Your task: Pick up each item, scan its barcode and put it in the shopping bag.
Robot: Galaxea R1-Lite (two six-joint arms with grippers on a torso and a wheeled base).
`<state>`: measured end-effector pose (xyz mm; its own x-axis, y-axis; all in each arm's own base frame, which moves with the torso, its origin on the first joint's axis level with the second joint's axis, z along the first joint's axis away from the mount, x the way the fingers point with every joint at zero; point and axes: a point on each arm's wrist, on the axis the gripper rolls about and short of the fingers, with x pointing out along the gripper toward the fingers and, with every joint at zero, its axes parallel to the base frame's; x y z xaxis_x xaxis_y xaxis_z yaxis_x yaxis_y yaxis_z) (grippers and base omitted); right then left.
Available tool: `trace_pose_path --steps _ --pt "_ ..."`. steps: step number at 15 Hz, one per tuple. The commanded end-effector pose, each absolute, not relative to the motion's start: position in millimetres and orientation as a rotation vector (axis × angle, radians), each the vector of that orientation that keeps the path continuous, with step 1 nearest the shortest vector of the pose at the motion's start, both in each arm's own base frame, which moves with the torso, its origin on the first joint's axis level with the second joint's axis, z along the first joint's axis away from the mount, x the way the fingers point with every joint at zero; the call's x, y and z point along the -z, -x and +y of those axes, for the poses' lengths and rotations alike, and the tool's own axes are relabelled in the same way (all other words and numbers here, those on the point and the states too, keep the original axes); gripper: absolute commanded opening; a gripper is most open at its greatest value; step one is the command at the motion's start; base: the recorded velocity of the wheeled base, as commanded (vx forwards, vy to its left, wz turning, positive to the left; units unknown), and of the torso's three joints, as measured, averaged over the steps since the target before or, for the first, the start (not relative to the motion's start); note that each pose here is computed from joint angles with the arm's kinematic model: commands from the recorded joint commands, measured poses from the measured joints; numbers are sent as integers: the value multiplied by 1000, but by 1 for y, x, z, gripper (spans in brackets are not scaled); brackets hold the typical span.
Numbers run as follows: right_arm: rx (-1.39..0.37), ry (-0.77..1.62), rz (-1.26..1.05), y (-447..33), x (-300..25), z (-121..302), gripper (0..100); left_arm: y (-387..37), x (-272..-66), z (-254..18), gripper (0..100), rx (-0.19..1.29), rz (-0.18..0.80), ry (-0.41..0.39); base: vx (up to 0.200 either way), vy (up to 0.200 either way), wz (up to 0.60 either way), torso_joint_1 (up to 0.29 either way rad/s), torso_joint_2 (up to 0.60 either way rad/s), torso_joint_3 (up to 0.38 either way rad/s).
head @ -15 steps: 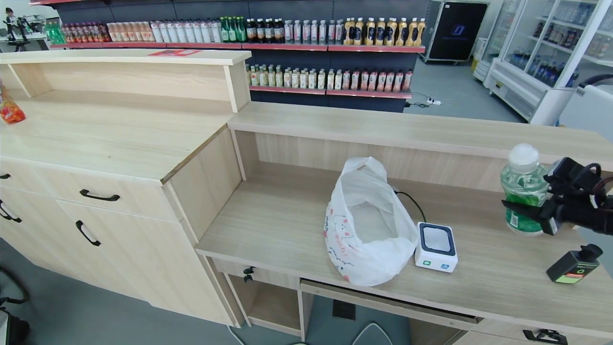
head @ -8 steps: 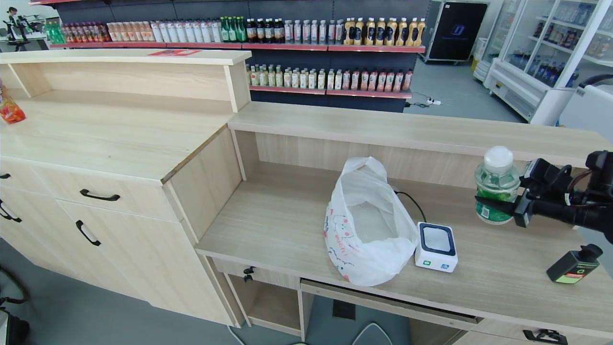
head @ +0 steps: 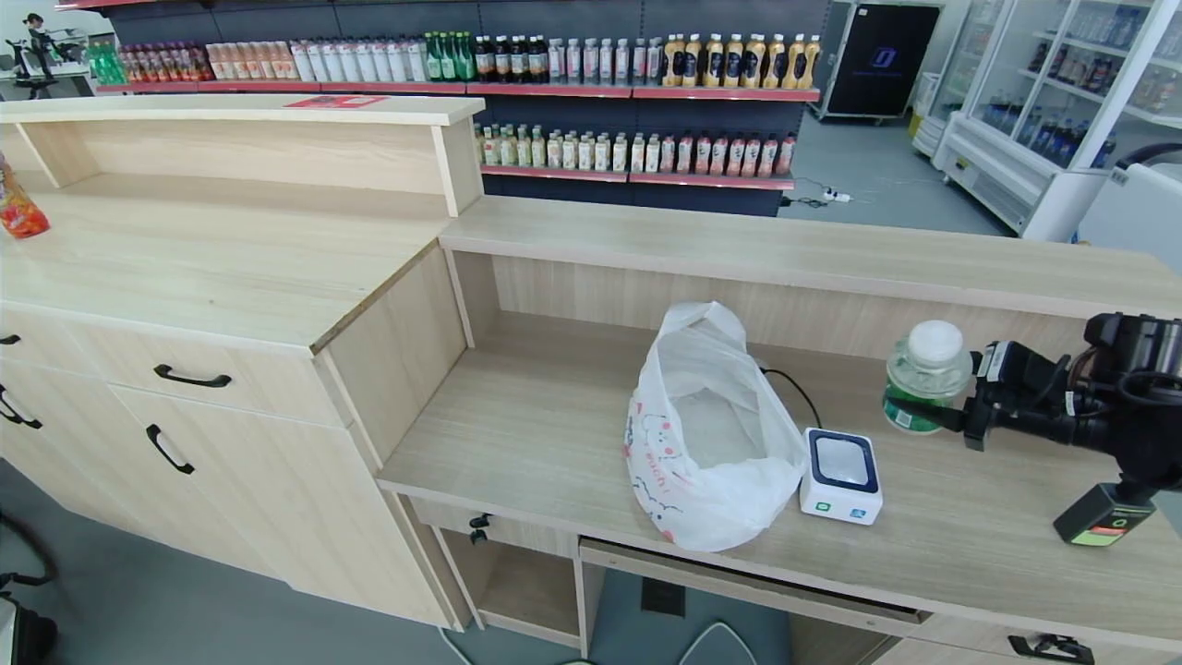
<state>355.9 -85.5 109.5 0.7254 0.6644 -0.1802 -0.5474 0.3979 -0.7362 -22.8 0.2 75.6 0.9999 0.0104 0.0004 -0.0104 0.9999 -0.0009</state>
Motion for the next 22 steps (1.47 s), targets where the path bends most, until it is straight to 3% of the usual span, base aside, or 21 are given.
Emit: trace_pose_path --steps 1,22 --pt "-817 852 -152 -361 -95 -83 0 23 -76 0 100 -11 -2 2 0 0 0 0 0 0" --pt "-901 1012 -280 -387 -62 -79 0 23 -76 0 100 -11 -2 0 0 0 0 0 0 0"
